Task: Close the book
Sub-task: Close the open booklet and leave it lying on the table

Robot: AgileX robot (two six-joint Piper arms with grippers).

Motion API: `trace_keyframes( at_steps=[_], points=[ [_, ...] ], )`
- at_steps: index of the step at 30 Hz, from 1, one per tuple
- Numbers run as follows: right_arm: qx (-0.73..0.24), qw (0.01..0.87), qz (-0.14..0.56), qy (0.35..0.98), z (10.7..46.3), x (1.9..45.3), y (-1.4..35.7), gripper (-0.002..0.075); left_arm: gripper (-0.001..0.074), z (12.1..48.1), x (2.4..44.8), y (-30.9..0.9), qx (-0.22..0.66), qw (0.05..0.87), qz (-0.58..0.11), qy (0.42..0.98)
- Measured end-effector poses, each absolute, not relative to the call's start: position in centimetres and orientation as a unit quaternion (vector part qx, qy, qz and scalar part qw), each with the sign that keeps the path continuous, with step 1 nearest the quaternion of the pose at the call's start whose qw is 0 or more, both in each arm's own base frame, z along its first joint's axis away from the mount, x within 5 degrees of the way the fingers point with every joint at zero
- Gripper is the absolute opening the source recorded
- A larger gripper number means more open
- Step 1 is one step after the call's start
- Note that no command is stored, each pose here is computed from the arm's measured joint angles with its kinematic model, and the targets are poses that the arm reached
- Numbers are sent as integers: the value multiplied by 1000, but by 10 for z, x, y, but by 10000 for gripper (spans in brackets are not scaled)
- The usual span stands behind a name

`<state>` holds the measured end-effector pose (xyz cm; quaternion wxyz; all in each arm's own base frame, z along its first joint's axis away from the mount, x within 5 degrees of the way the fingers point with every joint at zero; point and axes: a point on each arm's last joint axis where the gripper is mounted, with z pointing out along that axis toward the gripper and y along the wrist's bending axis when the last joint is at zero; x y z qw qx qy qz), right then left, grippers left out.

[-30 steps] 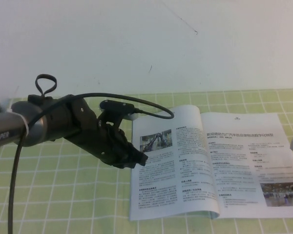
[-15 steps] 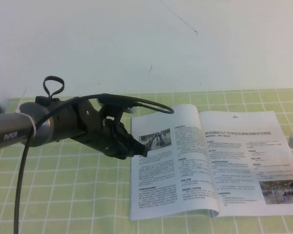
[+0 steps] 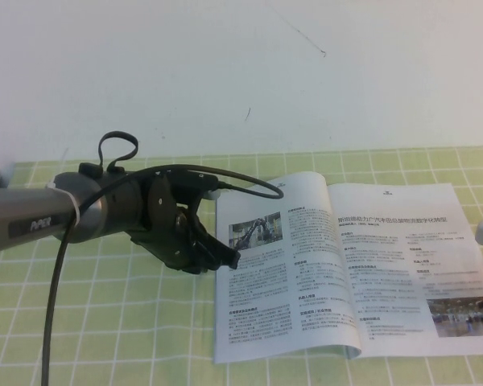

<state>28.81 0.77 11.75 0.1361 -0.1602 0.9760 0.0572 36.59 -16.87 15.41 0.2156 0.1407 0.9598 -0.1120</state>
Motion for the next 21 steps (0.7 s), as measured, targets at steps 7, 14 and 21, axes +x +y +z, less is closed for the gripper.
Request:
trace_keyframes(
  at_steps=[7,14,21],
  points=[
    [-157,134,59,977,117,288,8,-3,-4,152,363,-173,136,203,-115,963],
    [-156,133,60,977,117,288,8,-3,-4,149,360,-182,124,194,-122,965],
    [-157,132,60,977,117,288,8,-3,-4,145,359,-189,94,173,-148,969]
  ],
)
